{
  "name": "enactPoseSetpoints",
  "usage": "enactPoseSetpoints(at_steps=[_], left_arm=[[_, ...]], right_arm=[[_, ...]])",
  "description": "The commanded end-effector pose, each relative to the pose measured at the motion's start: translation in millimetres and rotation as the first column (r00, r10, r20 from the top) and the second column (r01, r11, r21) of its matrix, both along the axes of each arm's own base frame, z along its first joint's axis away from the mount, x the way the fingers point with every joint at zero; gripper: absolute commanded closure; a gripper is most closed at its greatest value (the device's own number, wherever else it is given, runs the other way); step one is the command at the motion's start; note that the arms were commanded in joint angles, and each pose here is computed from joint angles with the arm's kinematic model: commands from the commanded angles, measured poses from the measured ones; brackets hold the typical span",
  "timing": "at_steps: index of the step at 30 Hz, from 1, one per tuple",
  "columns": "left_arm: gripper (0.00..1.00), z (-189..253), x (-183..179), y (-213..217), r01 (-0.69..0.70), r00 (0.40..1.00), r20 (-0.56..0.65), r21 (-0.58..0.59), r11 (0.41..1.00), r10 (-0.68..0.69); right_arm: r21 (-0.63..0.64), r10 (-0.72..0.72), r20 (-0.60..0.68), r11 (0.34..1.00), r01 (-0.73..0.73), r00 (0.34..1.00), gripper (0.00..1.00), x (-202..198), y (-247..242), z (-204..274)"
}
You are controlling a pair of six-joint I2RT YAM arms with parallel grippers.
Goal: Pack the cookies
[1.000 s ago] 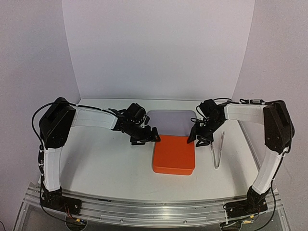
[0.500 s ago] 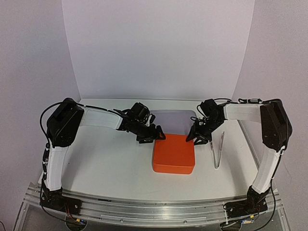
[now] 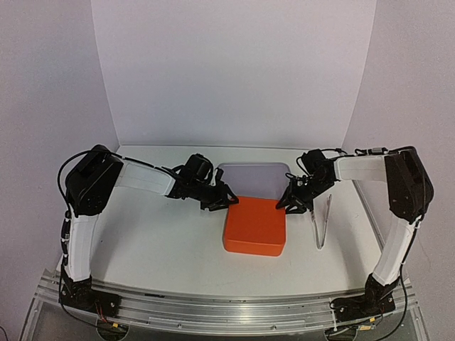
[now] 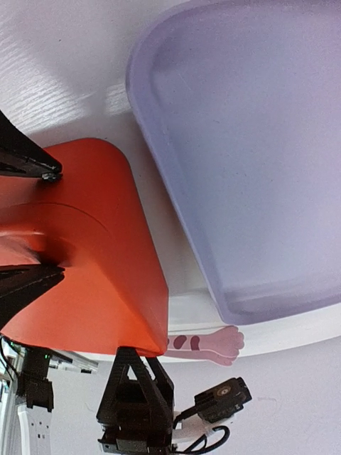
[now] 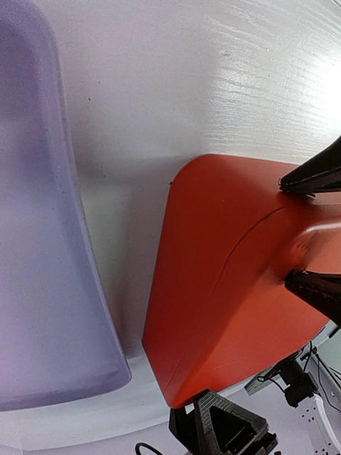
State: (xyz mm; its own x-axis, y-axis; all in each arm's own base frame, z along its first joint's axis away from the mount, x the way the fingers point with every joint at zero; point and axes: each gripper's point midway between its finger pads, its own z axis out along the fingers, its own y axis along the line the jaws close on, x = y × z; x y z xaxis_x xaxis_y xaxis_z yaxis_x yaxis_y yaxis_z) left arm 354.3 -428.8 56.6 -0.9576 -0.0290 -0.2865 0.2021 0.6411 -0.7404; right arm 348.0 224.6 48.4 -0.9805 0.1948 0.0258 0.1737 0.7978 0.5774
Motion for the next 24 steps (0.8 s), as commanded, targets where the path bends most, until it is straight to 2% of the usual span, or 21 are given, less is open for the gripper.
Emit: enactPoseSetpoints(at_steps=[1, 3, 6, 9, 12, 16, 20, 24], left_arm=[[0.68, -99, -51, 45, -0.028, 0.957, -0.273, 0.232, 0.972, 0.093], [0.70, -107, -55, 51, -0.028, 0.943, -0.311, 0.279, 0.960, 0.118], [0.71, -107, -63, 55, -0.023, 0.930, -0.344, 0.289, 0.957, 0.126], [0.68, -95, -67, 55, -0.022, 0.939, -0.323, 0.279, 0.960, 0.116], [0.62, -71, -65, 40, 0.001, 0.964, -0.259, 0.233, 0.973, 0.061], [0.58, -37, -56, 14, 0.042, 0.987, -0.160, 0.187, 0.981, -0.012], [0.50, -9, -32, 9, -0.015, 0.999, -0.048, 0.212, 0.977, 0.026], [0.30, 28, 1, 13, -0.104, 0.991, 0.104, 0.268, 0.958, 0.079]], right_arm=[[-0.158, -0.042, -0.207, 0.987, 0.009, 0.977, 0.66, -49, -23, -65], [-0.152, -0.044, -0.227, 0.988, 0.009, 0.973, 0.66, -53, -23, -68], [-0.146, -0.042, -0.237, 0.989, 0.007, 0.971, 0.67, -55, -22, -69], [-0.144, -0.039, -0.215, 0.990, 0.008, 0.976, 0.67, -50, -21, -63], [-0.117, -0.016, -0.164, 0.993, -0.003, 0.986, 0.67, -37, -14, -49], [-0.074, 0.021, -0.079, 0.997, -0.027, 0.997, 0.66, -13, -2, -26], [-0.068, 0.021, -0.035, 0.997, -0.023, 0.999, 0.63, -1, 1, -11], [-0.070, 0.014, 0.018, 0.997, -0.012, 1.000, 0.53, 15, 0, 7]])
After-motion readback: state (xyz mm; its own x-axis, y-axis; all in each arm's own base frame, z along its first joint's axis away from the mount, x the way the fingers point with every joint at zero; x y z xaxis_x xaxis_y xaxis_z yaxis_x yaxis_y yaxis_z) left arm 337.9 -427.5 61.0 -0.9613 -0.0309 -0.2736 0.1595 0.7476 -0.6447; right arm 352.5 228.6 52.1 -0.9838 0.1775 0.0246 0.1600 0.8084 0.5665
